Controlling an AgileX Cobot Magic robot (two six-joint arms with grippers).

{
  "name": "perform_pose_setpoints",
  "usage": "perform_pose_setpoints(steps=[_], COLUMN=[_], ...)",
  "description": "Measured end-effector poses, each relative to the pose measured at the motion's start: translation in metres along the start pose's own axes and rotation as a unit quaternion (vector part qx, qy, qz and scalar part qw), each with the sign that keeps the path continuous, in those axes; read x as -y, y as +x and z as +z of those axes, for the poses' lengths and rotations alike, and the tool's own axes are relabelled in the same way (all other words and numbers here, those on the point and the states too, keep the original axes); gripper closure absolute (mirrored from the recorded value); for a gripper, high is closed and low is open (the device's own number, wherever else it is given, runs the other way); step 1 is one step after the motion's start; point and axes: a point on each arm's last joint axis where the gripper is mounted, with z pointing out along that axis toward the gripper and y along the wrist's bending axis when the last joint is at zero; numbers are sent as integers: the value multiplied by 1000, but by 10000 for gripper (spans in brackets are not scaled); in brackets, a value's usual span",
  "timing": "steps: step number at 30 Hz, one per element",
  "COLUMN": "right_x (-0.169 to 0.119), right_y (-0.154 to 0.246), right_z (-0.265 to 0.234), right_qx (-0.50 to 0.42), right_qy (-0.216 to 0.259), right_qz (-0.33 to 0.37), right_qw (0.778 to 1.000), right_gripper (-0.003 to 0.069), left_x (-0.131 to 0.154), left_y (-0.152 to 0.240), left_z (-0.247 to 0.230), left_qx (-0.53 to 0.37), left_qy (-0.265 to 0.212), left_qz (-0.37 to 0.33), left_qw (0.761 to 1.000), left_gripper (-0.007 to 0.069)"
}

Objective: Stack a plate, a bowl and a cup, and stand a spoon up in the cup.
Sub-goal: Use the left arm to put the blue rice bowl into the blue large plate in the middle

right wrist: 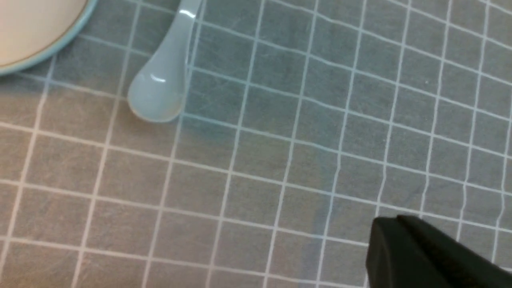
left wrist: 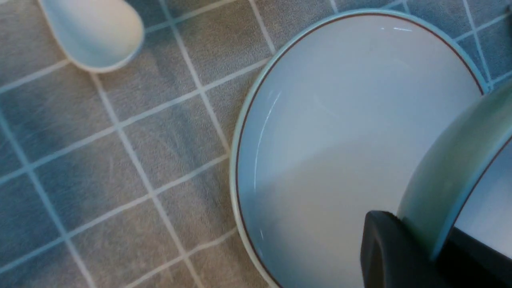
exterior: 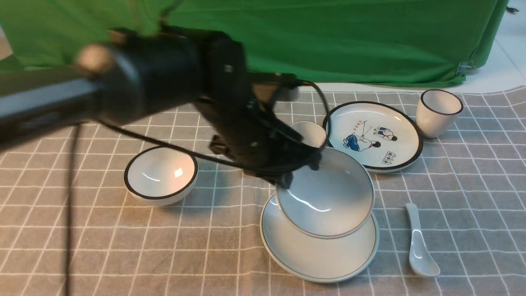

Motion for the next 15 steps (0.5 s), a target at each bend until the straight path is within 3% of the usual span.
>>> perform_pose_setpoints(steps=[7,15], right_x=[-1,-2], right_y=[0,-1], right_z=[0,0], right_qx=[-3,8], right_qy=[-6,-10], right_qz=[0,-2], right_qw=[1000,1000], right_gripper=[638,638], left_x=[-7,-10], left_y=[-6,-4], left_z=[45,54], left_qx=[-57,-71], left_qy=[-13,-16], left_qz=[-8,-16], left_qw=[998,997], left_gripper=[602,592])
